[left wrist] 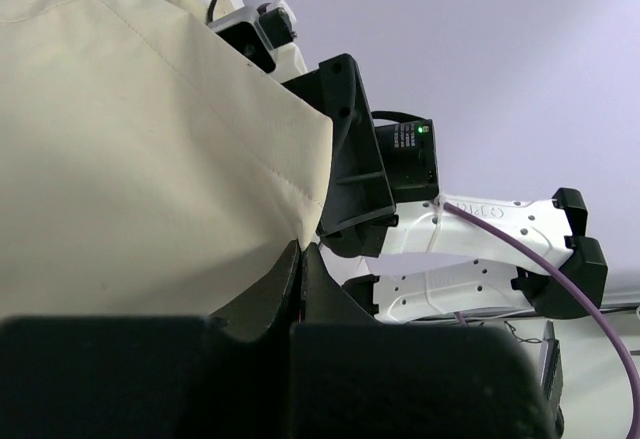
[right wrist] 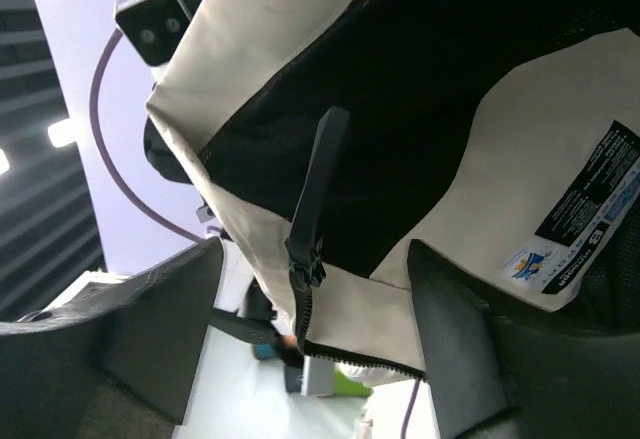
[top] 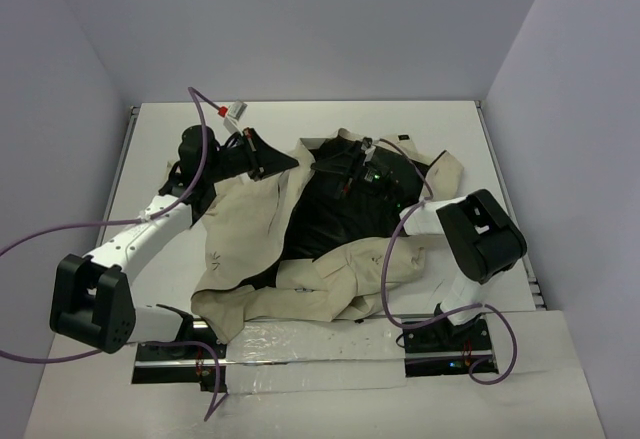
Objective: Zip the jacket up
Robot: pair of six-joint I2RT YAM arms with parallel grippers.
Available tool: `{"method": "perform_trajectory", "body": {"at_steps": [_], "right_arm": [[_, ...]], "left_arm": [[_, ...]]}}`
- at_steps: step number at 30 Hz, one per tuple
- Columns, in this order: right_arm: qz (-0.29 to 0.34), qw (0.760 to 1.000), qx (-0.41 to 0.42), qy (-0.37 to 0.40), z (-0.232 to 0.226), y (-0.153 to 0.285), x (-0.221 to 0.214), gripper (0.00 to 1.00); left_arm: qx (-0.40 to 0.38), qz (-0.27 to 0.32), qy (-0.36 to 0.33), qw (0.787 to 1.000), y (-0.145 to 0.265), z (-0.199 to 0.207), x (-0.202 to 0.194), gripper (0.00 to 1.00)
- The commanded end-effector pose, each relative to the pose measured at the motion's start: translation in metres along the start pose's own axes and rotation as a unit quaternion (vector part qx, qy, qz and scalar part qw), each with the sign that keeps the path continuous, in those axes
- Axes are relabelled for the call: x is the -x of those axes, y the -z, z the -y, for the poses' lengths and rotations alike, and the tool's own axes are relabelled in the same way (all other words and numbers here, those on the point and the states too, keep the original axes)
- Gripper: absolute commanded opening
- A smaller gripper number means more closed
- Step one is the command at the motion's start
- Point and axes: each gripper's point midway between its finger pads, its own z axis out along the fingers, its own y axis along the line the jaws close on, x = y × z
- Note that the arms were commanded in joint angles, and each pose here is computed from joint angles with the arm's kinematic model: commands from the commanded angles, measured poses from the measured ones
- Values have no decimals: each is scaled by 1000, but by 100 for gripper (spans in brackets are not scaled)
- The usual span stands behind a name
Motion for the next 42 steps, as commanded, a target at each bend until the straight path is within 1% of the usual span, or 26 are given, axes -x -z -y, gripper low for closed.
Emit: {"method": "perform_trajectory", "body": {"at_steps": [1, 2, 5, 7, 11, 13, 20, 24, 25, 27, 32, 37, 39, 42], "right_arm": [[-11, 977, 157, 148, -77, 14, -27, 73], [-5, 977, 157, 147, -77, 15, -25, 69], [-10, 975, 172, 142, -81, 15, -25, 67], [-17, 974, 179, 140, -82, 15, -26, 67], [-18, 972, 184, 146, -85, 15, -28, 72], [-17, 972, 184, 147, -85, 15, -28, 72], [0, 971, 176, 160, -83, 21, -26, 63], [3, 969, 176, 171, -84, 22, -26, 56], [1, 970, 175, 171, -85, 23, -27, 56], [4, 967, 176, 183, -88, 23, -28, 52], [6, 968, 159, 193, -84, 22, -27, 49], [17, 972, 130, 196, -72, 20, -21, 36], [17, 973, 124, 193, -68, 19, -20, 27], [21, 974, 119, 191, -65, 19, -19, 17]], "left_arm": [[-7, 16, -25, 1000, -1, 10, 14, 0], [-7, 15, -24, 1000, -2, 9, 13, 0], [-4, 10, -20, 1000, -3, 5, 11, 0], [-2, 12, -18, 1000, -3, 3, 11, 0], [2, 9, -15, 1000, -4, 0, 10, 0], [4, 8, -15, 1000, -4, -2, 9, 0], [18, 3, -15, 1000, -5, -11, 7, 0], [25, 3, -6, 1000, -4, -19, 3, 0], [26, 3, -6, 1000, -5, -21, 2, 0], [28, 1, 0, 1000, -6, -25, 1, 0], [30, 2, 8, 1000, -7, -32, -2, 0], [33, 0, 13, 999, -9, -36, -1, 0], [33, 2, 12, 999, -8, -37, 0, 0], [35, 2, 10, 999, -7, -37, 0, 0]]}}
